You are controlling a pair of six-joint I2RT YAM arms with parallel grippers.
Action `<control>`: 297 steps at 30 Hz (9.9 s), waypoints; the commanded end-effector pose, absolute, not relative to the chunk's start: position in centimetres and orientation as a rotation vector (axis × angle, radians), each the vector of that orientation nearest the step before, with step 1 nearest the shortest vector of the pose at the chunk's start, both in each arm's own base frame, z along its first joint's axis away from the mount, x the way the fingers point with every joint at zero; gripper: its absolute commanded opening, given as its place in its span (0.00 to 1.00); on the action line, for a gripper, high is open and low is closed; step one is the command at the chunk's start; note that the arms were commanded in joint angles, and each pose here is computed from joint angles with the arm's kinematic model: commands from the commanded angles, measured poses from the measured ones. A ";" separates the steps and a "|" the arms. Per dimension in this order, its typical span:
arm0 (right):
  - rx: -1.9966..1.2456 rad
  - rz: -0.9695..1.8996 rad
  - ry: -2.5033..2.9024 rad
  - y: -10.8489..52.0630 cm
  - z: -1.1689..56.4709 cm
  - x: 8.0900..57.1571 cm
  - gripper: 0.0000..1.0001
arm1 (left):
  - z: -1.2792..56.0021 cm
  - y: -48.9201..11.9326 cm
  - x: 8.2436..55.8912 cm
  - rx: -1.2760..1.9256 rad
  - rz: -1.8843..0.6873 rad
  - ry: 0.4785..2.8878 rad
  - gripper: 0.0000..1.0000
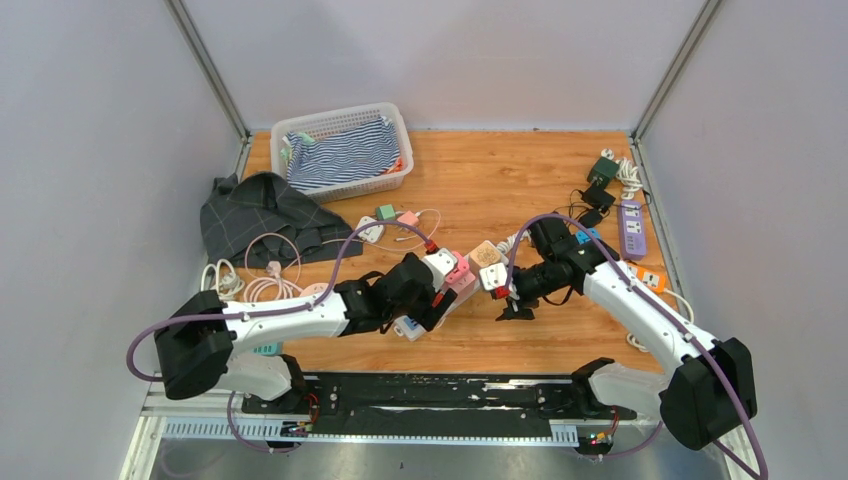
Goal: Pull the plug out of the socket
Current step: Remove the plug from the socket.
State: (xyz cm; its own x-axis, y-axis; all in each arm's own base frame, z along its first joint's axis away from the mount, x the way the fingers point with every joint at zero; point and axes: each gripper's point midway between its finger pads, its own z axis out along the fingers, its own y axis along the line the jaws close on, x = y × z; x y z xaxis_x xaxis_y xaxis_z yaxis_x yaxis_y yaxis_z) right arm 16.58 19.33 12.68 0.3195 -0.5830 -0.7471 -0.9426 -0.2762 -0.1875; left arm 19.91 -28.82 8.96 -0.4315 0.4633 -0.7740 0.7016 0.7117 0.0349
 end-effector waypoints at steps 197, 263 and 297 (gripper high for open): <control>-0.949 0.556 2.231 14.2 12.3 29.0 1.00 | 4.5 -33.1 19.5 1.170 -0.396 2.071 0.07; -0.778 0.915 2.518 11.1 6.5 28.3 0.51 | 6.0 -32.9 20.1 1.234 -0.347 1.937 0.00; -0.766 0.879 2.568 10.6 5.7 28.3 0.48 | 5.5 -34.1 19.3 1.163 -0.586 2.047 0.00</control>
